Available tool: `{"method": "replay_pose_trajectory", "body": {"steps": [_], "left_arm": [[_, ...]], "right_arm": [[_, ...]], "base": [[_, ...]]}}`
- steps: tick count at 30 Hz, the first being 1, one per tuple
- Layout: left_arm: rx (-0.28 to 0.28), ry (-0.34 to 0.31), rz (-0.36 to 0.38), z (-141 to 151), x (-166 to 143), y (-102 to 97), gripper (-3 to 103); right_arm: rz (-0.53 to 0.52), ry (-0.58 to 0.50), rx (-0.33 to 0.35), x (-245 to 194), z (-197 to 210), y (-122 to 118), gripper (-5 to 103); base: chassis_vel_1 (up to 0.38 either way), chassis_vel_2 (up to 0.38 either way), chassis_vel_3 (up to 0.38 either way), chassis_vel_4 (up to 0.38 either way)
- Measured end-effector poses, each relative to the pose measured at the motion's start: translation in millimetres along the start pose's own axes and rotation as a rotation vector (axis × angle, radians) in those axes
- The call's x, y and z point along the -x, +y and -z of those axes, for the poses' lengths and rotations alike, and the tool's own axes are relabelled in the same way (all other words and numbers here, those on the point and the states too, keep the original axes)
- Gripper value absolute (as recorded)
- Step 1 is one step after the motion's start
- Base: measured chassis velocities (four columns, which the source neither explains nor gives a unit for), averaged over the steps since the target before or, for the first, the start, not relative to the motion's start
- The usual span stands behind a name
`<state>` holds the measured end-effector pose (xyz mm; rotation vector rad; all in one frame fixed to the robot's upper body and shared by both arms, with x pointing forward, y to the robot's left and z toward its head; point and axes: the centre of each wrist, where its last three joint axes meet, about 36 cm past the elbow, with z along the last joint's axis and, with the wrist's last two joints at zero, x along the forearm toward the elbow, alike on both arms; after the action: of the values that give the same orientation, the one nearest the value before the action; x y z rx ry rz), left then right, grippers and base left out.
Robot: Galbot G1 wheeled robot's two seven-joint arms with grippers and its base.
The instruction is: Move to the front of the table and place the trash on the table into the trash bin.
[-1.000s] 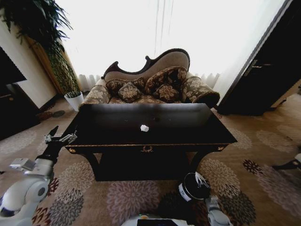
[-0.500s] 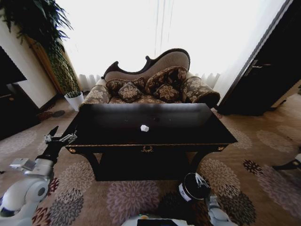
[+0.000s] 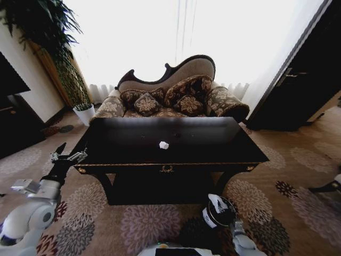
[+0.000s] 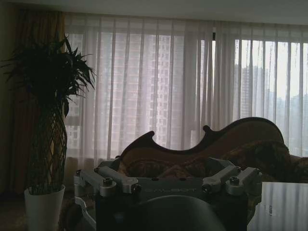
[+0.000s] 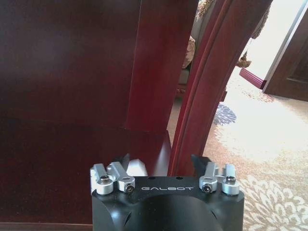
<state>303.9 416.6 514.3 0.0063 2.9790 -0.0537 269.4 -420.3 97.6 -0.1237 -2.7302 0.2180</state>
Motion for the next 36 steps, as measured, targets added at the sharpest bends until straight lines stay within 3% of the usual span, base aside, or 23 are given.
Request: {"method": "replay_pose_trajectory", "body": {"steps": [3, 8, 12, 16, 20, 24, 33, 36], "left_arm": [[0.0, 0.0, 0.0, 0, 0, 0.0, 100], [0.0, 0.0, 0.0, 0, 0, 0.0, 100], [0.0, 0.0, 0.0, 0, 0, 0.0, 100], [0.0, 0.0, 0.0, 0, 0, 0.0, 100], [0.0, 0.0, 0.0, 0, 0, 0.0, 100], [0.0, 0.0, 0.0, 0, 0, 0.0, 100], [0.0, 0.0, 0.0, 0, 0, 0.0, 100], [0.0, 0.0, 0.0, 0, 0, 0.0, 100]], "right_arm": [[-0.005, -0.003, -0.001, 2, 3, -4, 88], [-0.013, -0.011, 0.002, 7, 9, -9, 99], [-0.006, -0.014, 0.009, 4, 8, -4, 100], [0.015, -0.025, 0.036, -10, 6, 13, 100], [0.04, -0.069, 0.093, -44, 4, 46, 100], [0.036, -0.122, 0.104, -65, 6, 58, 100], [-0.023, -0.224, 0.184, -118, 45, 68, 100], [-0.03, -0.245, 0.183, -133, 54, 69, 100]], "base": [[0.0, 0.0, 0.0, 0.0], [0.0, 0.0, 0.0, 0.0], [0.0, 0.0, 0.0, 0.0], [0.0, 0.0, 0.0, 0.0], [0.0, 0.0, 0.0, 0.0], [0.0, 0.0, 0.0, 0.0], [0.0, 0.0, 0.0, 0.0], [0.0, 0.0, 0.0, 0.0]]}}
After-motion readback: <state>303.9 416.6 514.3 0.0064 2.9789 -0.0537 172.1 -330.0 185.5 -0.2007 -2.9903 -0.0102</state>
